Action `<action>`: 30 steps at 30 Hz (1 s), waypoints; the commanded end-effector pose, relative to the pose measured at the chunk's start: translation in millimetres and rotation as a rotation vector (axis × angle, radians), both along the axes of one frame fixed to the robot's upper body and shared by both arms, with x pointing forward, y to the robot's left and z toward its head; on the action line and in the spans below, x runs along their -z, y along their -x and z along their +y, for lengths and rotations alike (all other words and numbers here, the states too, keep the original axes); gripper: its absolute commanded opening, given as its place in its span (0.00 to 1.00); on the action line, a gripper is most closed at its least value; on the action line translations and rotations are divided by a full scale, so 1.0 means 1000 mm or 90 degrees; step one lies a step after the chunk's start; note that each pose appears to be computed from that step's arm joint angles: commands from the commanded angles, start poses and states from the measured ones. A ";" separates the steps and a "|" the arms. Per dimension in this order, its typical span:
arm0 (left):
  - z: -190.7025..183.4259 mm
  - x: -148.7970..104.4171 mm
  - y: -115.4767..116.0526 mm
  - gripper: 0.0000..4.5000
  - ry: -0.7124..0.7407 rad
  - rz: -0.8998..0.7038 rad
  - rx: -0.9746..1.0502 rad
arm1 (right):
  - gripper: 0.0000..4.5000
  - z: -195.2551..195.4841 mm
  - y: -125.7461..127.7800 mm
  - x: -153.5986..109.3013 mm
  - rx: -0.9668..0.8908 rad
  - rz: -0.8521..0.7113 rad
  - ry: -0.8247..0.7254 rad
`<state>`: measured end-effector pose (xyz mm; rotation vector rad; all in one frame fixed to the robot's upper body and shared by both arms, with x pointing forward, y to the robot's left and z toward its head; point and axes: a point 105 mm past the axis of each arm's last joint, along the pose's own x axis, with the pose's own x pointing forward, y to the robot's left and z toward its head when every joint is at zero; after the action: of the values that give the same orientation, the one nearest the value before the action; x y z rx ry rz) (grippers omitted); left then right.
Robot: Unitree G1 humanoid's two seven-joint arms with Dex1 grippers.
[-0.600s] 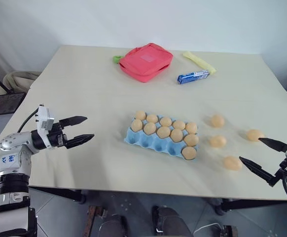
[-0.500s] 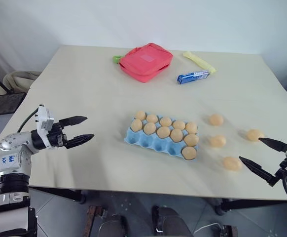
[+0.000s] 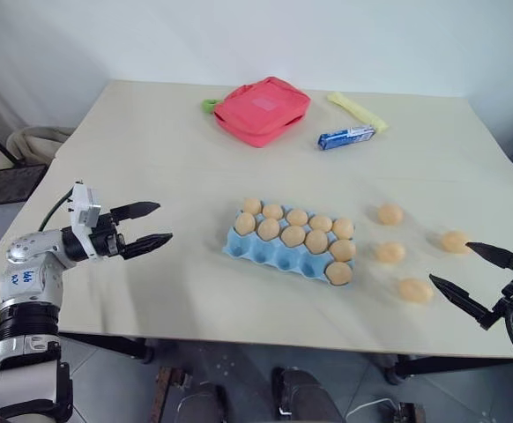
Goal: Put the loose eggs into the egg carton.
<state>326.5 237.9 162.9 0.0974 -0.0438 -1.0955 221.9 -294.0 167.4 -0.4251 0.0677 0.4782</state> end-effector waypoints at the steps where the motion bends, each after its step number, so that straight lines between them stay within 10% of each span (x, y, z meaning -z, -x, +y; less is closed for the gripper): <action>1: -0.004 -0.004 0.001 1.00 0.005 -0.018 0.034 | 1.00 -0.001 0.006 -0.020 0.024 -0.052 -0.005; 30: -0.023 0.001 0.016 1.00 0.004 -0.037 0.192 | 1.00 0.012 0.031 0.050 0.292 0.012 -0.135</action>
<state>326.3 217.5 157.0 0.0705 -0.0903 -1.2702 189.0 -279.5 117.3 -0.1657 0.1375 0.0566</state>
